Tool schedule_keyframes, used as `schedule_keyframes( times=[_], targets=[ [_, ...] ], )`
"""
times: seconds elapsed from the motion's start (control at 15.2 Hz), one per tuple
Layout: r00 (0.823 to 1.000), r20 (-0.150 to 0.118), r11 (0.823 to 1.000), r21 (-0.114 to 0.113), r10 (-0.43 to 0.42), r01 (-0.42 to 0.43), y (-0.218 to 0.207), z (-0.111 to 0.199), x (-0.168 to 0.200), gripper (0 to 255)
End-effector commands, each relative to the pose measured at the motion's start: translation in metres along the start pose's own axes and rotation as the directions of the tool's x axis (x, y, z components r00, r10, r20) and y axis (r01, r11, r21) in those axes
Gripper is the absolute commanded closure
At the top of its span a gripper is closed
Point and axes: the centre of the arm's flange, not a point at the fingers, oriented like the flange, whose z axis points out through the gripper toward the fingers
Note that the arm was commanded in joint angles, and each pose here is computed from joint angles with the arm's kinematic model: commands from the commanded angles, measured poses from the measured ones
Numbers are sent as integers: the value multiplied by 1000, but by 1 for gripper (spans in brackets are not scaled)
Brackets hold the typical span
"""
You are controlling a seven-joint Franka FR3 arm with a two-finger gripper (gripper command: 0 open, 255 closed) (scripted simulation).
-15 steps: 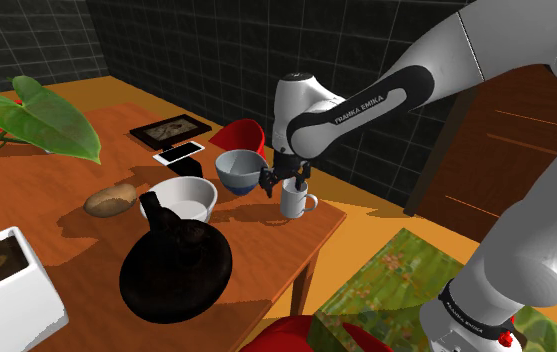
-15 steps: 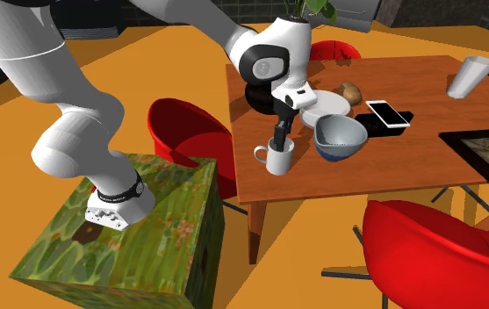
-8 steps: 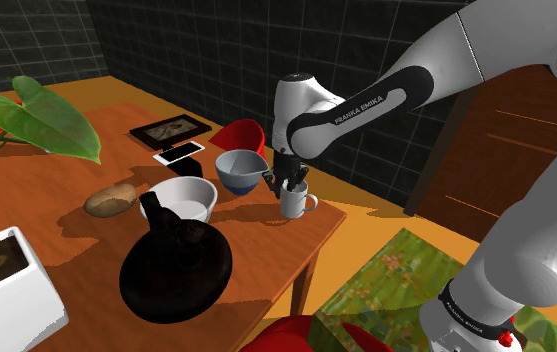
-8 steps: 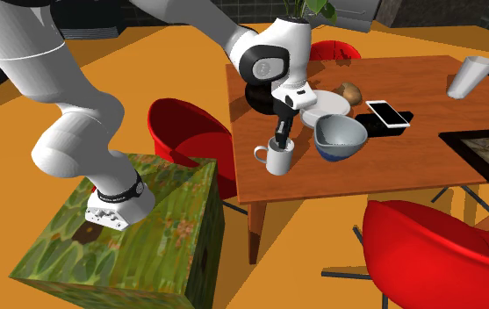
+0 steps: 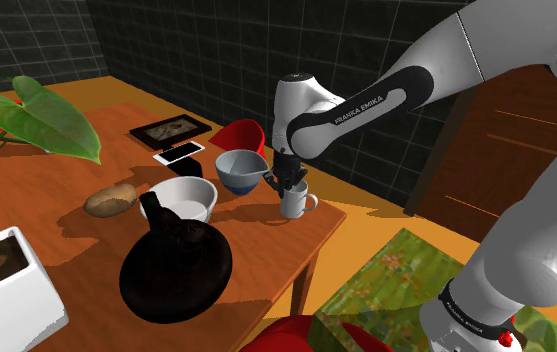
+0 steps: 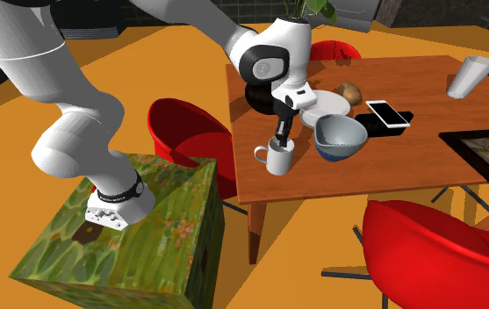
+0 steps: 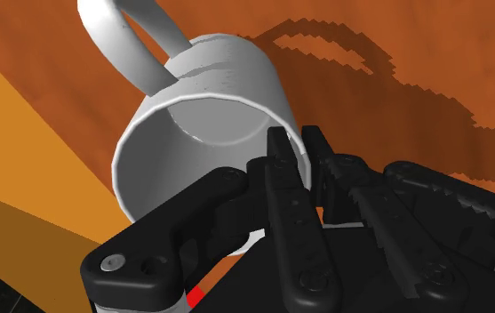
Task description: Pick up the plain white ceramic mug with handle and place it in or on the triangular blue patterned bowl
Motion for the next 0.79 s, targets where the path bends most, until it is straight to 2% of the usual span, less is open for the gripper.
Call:
schedule_keyframes(
  times=[0.0,0.73],
  targets=[
    [1000,0,1000,0,0,0,0,-5,0,255],
    [1000,0,1000,0,0,0,1,-63,4,255]
  ],
)
